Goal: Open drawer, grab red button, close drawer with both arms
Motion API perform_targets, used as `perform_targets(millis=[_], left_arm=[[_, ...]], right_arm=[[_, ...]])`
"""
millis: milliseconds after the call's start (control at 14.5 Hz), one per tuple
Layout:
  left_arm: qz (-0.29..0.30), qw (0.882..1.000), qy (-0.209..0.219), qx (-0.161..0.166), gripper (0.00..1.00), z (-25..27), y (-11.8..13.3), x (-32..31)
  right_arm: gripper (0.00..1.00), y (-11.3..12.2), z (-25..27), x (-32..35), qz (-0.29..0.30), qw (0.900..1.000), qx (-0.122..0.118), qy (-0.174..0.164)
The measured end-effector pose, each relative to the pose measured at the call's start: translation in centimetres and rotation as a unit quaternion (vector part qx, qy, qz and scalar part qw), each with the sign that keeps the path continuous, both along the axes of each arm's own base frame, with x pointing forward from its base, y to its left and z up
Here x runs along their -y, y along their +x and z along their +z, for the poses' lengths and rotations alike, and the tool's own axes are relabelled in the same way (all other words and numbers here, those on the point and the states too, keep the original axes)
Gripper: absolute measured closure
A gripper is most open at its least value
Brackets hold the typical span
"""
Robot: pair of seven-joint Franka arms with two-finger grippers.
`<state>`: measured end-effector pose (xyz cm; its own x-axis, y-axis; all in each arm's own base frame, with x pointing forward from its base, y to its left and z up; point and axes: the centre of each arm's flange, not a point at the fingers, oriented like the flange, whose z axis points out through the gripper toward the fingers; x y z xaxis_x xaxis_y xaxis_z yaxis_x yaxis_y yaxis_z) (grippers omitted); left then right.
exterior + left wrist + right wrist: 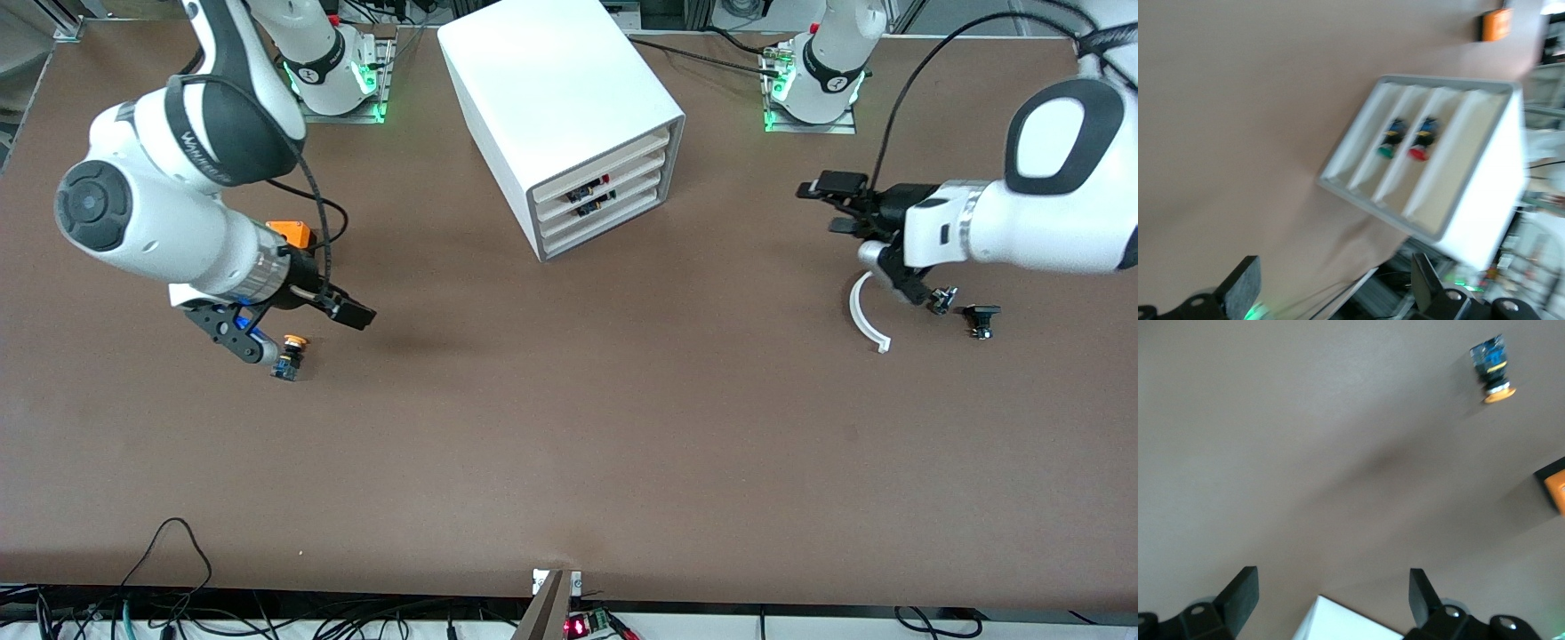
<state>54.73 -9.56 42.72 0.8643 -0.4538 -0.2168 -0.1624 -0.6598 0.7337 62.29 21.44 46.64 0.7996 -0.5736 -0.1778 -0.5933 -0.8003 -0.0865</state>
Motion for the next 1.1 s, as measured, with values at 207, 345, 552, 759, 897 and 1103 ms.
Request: perform_targets(millis=[207, 345, 552, 759, 897, 1103], left_arm=[[0.019, 0.997, -0.069, -0.012, 0.05, -4.7, -0.4, 3.0], [0.024, 0.994, -0.105, -0.012, 0.07, -7.9, -2.0, 4.9], [0.036, 0.986, -0.159, -0.024, 0.07, -12.2, -4.5, 6.2], [0.046, 0.978, -0.203, -0.021, 0.07, -16.2, -6.7, 6.4], [0.051, 0.974, -0.218, -0.025, 0.08, -18.1, -8.2, 7.2], [0.046, 0.968, -0.244, -0.038, 0.17, -20.6, -10.7, 9.9]], right_arm=[[0.0, -0.4, -0.6, -3.3, -0.05, 0.999, 0.005, 0.0], [0.0, -0.3, -0.9, -4.5, -0.081, 0.997, 0.014, 0.003], [0.0, 0.2, -0.9, -5.0, -0.121, 0.992, 0.023, 0.01], [0.0, -0.1, -0.8, -7.0, -0.144, 0.989, 0.038, 0.021], [0.0, -0.3, -0.8, -8.4, -0.156, 0.986, 0.047, 0.028], [0.0, -0.1, -0.8, -9.3, -0.177, 0.981, 0.061, 0.039]])
